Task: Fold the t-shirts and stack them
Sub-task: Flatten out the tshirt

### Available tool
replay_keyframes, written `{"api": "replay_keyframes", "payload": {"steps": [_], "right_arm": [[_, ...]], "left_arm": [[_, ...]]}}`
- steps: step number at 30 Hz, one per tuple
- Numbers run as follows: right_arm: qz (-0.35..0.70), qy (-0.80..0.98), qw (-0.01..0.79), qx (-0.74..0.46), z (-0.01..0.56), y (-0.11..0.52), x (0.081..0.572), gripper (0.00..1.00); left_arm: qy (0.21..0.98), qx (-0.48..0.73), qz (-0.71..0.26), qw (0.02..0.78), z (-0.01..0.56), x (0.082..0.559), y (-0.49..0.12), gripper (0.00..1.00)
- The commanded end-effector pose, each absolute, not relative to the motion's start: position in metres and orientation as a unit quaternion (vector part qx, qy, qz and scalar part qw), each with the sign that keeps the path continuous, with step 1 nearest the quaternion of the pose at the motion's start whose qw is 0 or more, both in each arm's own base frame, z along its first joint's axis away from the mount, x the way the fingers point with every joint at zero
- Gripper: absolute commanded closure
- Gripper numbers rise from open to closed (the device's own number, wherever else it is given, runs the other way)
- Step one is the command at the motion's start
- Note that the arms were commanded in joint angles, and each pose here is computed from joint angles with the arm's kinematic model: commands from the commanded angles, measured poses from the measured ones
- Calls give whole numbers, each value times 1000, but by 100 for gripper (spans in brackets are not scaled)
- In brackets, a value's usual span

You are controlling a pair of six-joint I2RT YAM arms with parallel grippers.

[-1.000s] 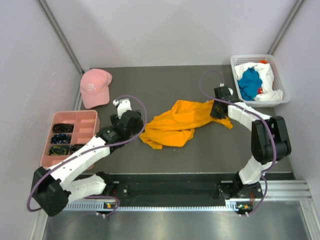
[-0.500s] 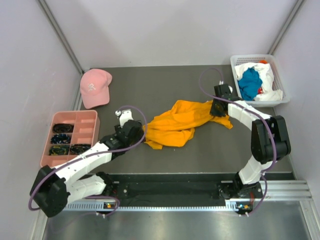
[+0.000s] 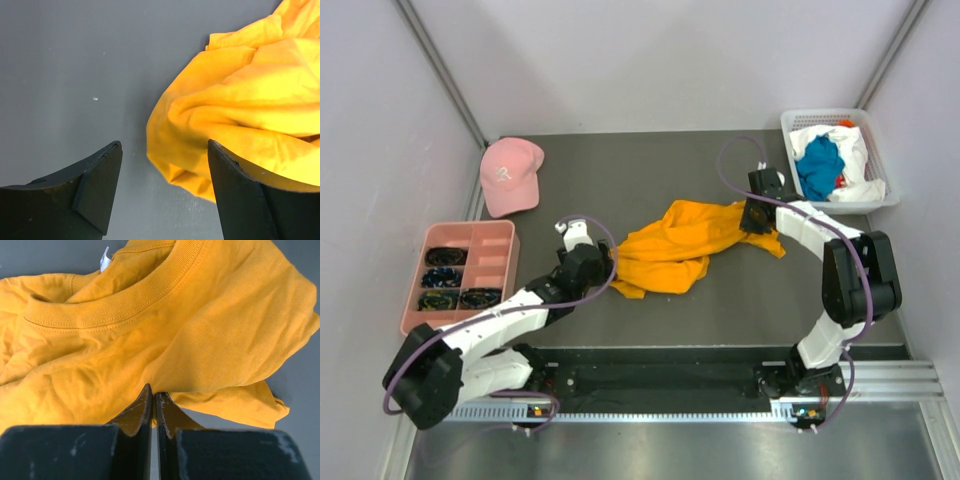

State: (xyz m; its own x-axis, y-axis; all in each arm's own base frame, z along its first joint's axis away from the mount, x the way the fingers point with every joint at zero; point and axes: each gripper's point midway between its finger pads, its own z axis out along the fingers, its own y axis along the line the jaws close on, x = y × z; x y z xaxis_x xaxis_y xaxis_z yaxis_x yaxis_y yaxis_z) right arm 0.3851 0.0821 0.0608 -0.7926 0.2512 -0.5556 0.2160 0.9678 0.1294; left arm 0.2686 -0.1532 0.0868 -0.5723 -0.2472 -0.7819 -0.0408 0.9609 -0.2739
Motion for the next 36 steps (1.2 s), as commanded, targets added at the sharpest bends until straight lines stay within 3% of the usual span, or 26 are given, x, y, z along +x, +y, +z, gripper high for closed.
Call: {"api": "replay_keyframes", "payload": {"steps": [1,6,8,10,12,22,36], "right_arm": [[33,939,322,120,81,80,395,100],[30,939,322,121,81,77,393,100],[30,939,322,118,82,78,392,100],[29,938,324,117,84,78,392,100],[27,938,325,117,85,76,393,100],[20,926,360,109,121,72,399,100],[32,861,498,100,307,60,394,100]], "left_arm": [[855,-88,-149,490,96,287,-170,26],[861,-85,-143,480,82,292,-175,27],[864,-87,-133,477,76,294,-174,32],[865,-84,-129,477,74,295,-174,73],[866,-86,-124,477,73,296,-172,100],[853,-70,-101,508,115,309,-170,100],[787,-33,-93,609,284,353,-185,100]]}}
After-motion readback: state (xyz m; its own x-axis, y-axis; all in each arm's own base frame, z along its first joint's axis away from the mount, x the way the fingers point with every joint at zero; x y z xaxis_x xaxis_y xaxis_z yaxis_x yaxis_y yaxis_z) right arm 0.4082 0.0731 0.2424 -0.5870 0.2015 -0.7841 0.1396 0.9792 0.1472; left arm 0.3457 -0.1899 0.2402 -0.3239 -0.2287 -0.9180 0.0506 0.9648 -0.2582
